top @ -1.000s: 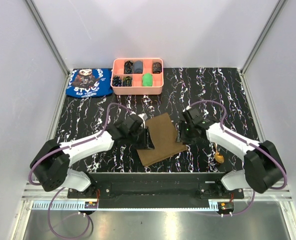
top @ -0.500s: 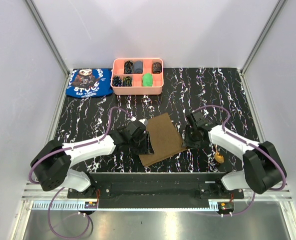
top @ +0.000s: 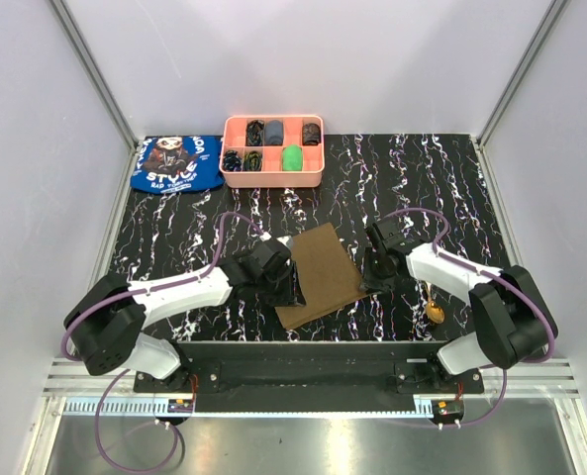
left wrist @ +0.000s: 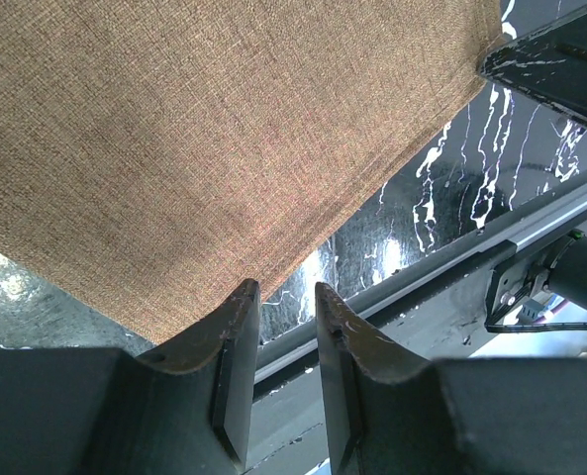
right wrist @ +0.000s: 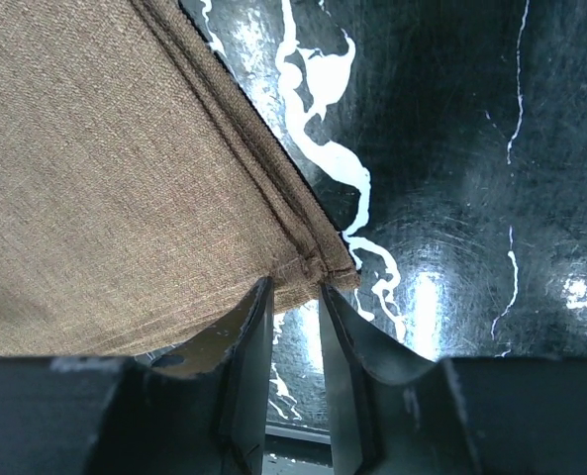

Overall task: Fold the napkin into a case and place the utensils inside
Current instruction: Pick up the top corner of the square-folded napkin from the center of the board.

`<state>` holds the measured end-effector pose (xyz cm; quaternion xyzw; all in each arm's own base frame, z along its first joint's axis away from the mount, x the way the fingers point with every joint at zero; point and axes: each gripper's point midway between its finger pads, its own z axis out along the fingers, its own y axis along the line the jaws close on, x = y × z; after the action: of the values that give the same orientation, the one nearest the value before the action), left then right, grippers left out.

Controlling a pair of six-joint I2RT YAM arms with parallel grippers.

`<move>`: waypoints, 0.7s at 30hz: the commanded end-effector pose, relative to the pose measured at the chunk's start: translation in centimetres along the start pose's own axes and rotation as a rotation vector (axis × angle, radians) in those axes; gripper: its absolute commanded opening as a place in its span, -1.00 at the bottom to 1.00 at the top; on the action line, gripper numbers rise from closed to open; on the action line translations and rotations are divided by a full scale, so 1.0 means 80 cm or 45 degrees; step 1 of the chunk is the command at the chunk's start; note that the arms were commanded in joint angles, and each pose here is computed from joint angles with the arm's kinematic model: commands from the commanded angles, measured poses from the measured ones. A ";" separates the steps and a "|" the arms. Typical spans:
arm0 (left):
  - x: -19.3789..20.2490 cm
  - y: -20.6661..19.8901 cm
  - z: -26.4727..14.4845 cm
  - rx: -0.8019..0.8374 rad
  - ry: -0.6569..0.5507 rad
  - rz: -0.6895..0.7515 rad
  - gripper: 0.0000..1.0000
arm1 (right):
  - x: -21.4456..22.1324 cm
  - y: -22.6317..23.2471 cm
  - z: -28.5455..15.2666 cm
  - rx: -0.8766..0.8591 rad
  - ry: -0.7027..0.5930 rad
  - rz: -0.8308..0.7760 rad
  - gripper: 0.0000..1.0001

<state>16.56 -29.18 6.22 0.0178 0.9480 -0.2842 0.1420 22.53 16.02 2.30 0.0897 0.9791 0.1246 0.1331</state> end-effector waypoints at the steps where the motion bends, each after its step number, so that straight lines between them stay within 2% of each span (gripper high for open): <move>1: -0.008 -0.012 0.005 0.046 -0.037 -0.002 -0.37 | -0.025 0.013 -0.005 -0.028 -0.072 -0.023 -0.39; 15: -0.006 -0.017 0.006 0.076 -0.021 -0.009 -0.37 | -0.037 0.011 -0.021 -0.025 -0.119 -0.033 -0.36; 21: -0.004 -0.015 0.006 0.070 -0.019 -0.011 -0.38 | -0.037 0.008 -0.013 -0.013 -0.087 -0.033 -0.37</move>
<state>16.83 -29.82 6.17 0.0147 0.9449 -0.2944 0.1420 23.75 15.94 3.19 0.0832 0.9769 0.1281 0.1494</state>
